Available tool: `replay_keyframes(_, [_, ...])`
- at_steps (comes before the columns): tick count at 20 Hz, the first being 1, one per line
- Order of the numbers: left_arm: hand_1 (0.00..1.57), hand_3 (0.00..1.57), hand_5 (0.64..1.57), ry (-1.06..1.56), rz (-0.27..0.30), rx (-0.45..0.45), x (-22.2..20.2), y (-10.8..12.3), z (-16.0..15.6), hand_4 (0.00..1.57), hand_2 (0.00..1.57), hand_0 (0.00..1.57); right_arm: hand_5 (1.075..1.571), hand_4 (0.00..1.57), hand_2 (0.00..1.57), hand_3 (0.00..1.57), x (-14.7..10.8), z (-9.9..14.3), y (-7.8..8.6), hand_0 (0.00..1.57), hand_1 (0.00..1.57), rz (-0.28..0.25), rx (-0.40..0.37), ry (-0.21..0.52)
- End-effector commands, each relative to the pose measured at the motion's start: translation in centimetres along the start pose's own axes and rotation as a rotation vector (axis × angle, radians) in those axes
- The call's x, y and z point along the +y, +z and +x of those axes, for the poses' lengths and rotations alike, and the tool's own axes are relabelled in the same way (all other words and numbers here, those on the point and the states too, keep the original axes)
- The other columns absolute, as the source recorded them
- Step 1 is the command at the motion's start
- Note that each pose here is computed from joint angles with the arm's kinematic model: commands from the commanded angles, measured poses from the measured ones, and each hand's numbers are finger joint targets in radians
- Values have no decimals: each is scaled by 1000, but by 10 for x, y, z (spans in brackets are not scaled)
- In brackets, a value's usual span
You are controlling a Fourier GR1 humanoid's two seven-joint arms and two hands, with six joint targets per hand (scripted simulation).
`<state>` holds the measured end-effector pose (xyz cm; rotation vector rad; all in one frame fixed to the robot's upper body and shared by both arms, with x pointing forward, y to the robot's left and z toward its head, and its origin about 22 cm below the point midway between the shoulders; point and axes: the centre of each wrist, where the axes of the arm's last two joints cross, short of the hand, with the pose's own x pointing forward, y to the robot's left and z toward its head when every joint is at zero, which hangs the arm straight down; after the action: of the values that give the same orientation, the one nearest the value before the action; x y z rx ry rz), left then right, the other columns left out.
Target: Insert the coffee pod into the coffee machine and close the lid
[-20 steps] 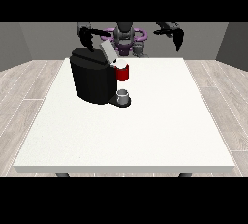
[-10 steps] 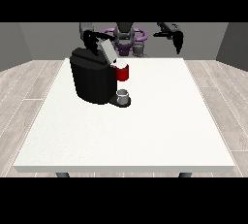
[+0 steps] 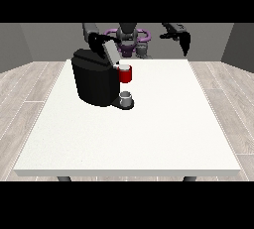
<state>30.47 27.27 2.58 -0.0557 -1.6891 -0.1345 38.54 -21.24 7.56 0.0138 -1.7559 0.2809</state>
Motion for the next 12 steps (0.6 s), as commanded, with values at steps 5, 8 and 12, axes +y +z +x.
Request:
replay_keyframes(5, [0, 0, 1571, 18, -4, -10, -9, -2, 2, 24, 0, 0, 1571, 0, 0, 0, -2, 11, -19, 0, 0, 9, 25, -3])
replay_keyframes(8, [0, 0, 1571, -23, 55, 11, 10, 8, -19, 158, 0, 0, 1571, 114, 0, 0, 21, 15, -19, 0, 0, 91, 22, 46])
replay_keyframes(12, [0, 0, 1571, -2, 14, 20, -6, -6, -5, 156, 0, 0, 1571, 0, 0, 0, 41, 35, -36, 0, 0, 62, -14, 88])
